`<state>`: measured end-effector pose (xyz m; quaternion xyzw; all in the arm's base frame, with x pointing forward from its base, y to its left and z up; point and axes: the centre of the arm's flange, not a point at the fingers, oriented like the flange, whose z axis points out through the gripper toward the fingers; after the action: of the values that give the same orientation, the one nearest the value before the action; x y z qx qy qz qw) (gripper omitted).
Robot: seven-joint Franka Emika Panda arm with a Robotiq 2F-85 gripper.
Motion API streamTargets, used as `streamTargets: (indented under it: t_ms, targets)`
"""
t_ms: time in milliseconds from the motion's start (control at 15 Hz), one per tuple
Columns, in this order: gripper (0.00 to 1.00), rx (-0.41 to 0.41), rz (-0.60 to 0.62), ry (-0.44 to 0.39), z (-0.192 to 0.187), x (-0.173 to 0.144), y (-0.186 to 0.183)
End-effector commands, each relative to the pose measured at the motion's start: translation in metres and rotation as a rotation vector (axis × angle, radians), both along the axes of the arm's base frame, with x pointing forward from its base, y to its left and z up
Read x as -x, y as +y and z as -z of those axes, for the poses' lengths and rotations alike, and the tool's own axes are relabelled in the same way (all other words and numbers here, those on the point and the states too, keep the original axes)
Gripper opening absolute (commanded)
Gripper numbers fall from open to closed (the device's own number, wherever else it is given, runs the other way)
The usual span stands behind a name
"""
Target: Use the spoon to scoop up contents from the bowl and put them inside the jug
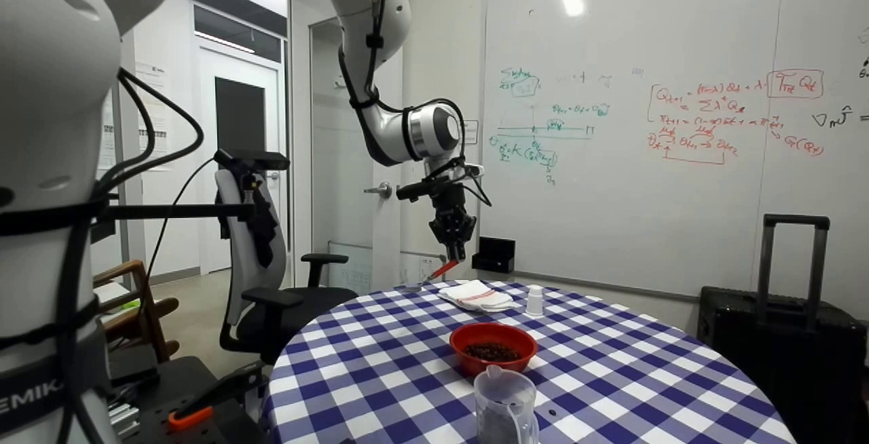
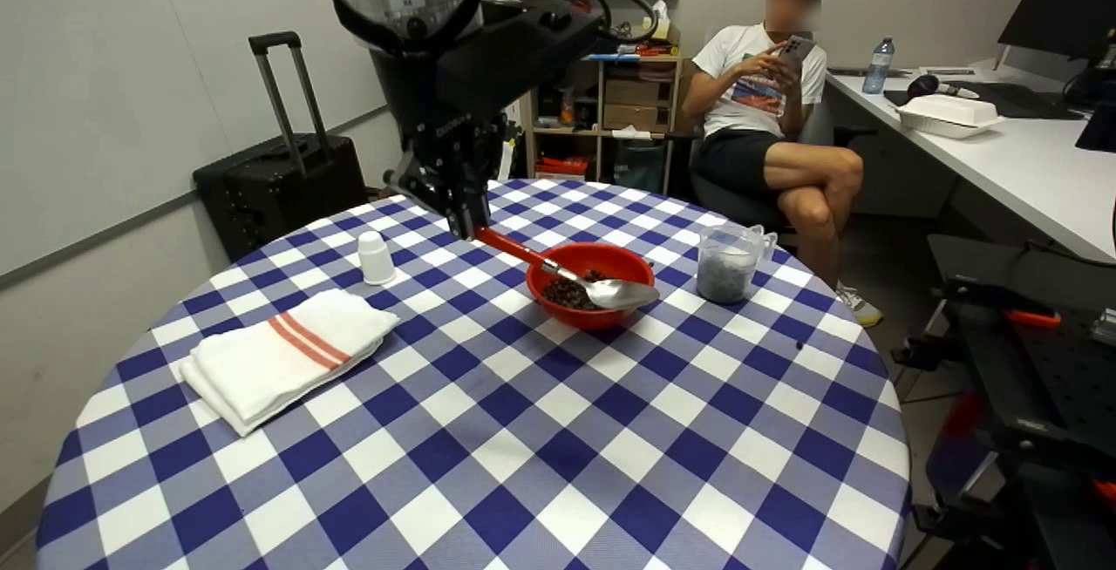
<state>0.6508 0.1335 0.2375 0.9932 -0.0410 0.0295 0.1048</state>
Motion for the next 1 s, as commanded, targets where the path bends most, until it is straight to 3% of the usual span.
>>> streamTargets:
  t_ms: [0, 400, 933]
  targets:
    - [0.05, -0.021, -0.017, 0.039, 0.031, -0.036, -0.006]
    - [0.05, -0.094, 0.031, 0.067, 0.074, -0.053, -0.011]
    - [0.05, -0.114, 0.066, 0.119, 0.127, -0.064, -0.005]
